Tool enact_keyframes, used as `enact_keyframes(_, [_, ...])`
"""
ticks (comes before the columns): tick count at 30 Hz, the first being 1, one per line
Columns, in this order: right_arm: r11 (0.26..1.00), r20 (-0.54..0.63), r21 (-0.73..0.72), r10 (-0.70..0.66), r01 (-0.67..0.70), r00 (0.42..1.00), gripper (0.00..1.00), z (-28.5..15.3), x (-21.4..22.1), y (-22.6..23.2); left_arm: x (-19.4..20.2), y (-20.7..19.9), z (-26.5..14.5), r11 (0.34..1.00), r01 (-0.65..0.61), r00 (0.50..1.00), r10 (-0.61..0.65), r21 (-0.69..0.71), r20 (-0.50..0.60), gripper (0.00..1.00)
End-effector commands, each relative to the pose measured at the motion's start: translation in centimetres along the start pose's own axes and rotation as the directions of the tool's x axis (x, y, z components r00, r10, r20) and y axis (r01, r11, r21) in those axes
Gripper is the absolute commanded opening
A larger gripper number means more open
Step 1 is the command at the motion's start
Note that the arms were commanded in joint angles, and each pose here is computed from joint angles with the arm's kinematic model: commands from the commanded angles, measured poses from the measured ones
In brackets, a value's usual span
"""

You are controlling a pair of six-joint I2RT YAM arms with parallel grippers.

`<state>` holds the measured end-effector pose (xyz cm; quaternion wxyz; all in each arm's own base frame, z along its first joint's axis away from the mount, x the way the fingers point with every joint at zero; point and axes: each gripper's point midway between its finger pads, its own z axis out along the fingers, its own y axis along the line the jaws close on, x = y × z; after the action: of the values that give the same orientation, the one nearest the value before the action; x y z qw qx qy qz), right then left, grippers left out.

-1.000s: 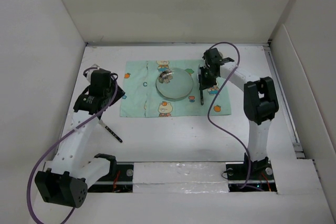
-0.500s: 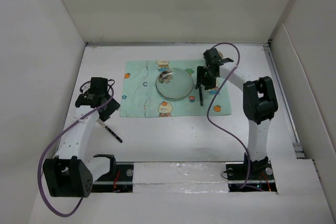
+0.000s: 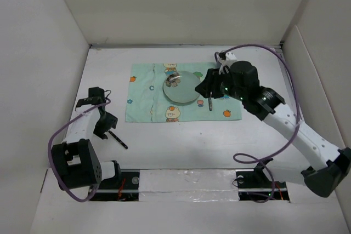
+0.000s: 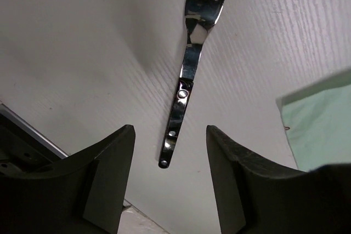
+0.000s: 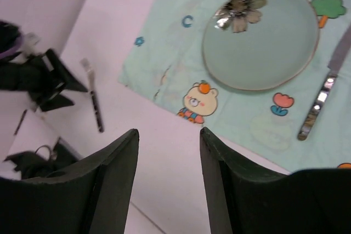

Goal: Set the dinner table for one person

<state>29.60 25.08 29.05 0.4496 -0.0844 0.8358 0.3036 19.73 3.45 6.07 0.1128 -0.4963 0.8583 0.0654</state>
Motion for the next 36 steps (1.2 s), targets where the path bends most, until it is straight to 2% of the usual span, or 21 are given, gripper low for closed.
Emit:
enact_keyframes(1, [0.997,-0.002,-0.078,0.015,-0.015,1.000,0.54,-1.2,1.0,1.2,-0.1,1.1,0.7,0.996,0.022,1.000,-0.022,-0.087,-0.002,0.53])
enact_keyframes(5, [0.995,0.004,-0.097,-0.003,0.004,1.000,0.55,-2.4,1.8,1.8,-0.3,0.9,1.9,0.993,0.007,1.000,-0.008,-0.120,-0.014,0.54])
enact_keyframes(16, [0.995,0.004,-0.099,-0.031,0.031,1.000,0.55,-3.0,1.6,2.6,0.9,-0.5,2.7,0.993,-0.058,0.998,0.056,-0.107,-0.021,0.47])
enact_keyframes(23, [0.998,0.014,-0.058,-0.038,0.039,0.999,0.55,-3.0,1.1,1.7,0.7,-0.9,3.0,0.995,-0.046,0.999,0.046,-0.090,-0.001,0.42])
enact_keyframes(29, [0.999,0.026,-0.034,-0.016,0.017,1.000,0.55,-3.5,0.3,0.3,2.2,-1.3,4.4,0.999,-0.009,0.999,0.007,-0.051,-0.048,0.40])
enact_keyframes(34, [1.000,0.041,-0.023,-0.011,0.012,0.999,0.55,-4.1,-0.4,-0.4,2.0,-1.2,4.5,0.999,0.018,1.000,-0.019,-0.045,-0.019,0.39])
enact_keyframes(36, [1.000,0.035,-0.028,-0.009,0.010,0.999,0.55,-4.1,-0.2,-0.4,1.7,-1.3,4.7,0.999,0.030,1.000,-0.030,-0.039,0.004,0.33])
